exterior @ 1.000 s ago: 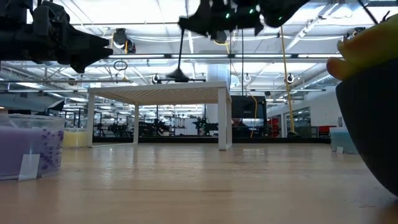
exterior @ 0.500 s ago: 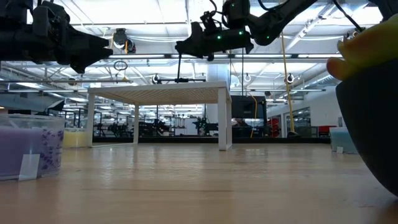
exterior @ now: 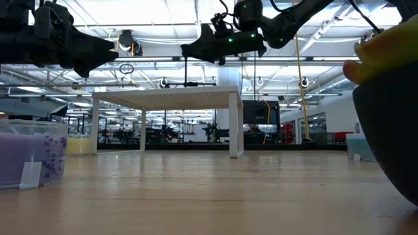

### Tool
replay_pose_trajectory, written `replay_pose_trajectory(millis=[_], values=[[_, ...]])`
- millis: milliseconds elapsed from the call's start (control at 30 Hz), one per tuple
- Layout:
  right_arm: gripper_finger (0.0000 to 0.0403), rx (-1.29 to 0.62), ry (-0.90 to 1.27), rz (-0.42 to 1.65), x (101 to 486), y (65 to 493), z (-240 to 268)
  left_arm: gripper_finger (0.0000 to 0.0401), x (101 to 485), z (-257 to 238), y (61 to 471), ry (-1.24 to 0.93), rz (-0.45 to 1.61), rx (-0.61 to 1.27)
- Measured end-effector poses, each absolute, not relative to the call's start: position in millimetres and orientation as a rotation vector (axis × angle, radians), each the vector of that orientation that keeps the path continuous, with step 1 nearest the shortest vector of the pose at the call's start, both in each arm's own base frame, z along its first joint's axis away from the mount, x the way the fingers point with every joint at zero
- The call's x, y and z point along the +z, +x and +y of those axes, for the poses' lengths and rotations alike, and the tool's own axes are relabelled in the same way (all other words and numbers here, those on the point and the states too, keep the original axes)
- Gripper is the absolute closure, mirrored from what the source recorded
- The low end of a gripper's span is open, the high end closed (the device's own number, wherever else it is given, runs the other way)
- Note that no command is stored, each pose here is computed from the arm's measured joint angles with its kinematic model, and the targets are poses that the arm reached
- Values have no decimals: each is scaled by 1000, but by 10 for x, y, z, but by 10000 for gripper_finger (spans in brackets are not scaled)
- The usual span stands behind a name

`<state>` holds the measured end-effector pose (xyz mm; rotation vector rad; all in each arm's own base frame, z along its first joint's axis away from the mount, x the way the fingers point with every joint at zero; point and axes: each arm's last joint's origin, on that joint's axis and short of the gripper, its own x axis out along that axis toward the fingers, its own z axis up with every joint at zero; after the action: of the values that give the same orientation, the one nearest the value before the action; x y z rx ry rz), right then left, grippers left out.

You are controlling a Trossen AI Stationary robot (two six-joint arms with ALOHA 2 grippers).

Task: Pick & Place candle stick holders
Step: Put the right gold candle holder on the shelf

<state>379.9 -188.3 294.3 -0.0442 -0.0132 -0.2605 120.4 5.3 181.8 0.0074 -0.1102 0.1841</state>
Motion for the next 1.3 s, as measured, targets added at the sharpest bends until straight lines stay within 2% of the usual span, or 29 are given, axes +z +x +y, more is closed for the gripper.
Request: replay_pose_trajectory(millis=[167, 333, 633, 833, 1033, 1300], values=[[170, -313, -81, 53, 3108, 3665, -1820, 190, 1818, 53, 1204, 6, -110, 184], [164, -367, -87, 247, 3314, 3383, -1613, 190, 1799, 52, 1206, -11, -93, 182], [184, -61, -121, 437, 3488, 2770, -787, 190, 1771, 52, 1208, -11, -64, 183], [185, 174, -181, 434, 3369, 2163, -304, 190, 1773, 52, 1208, -12, -66, 183], [186, 317, -168, 367, 3093, 1548, -91, 190, 1774, 52, 1208, -16, -68, 183], [186, 630, -64, 210, 2664, 1242, 39, 190, 1834, 59, 1200, -23, -131, 208]])
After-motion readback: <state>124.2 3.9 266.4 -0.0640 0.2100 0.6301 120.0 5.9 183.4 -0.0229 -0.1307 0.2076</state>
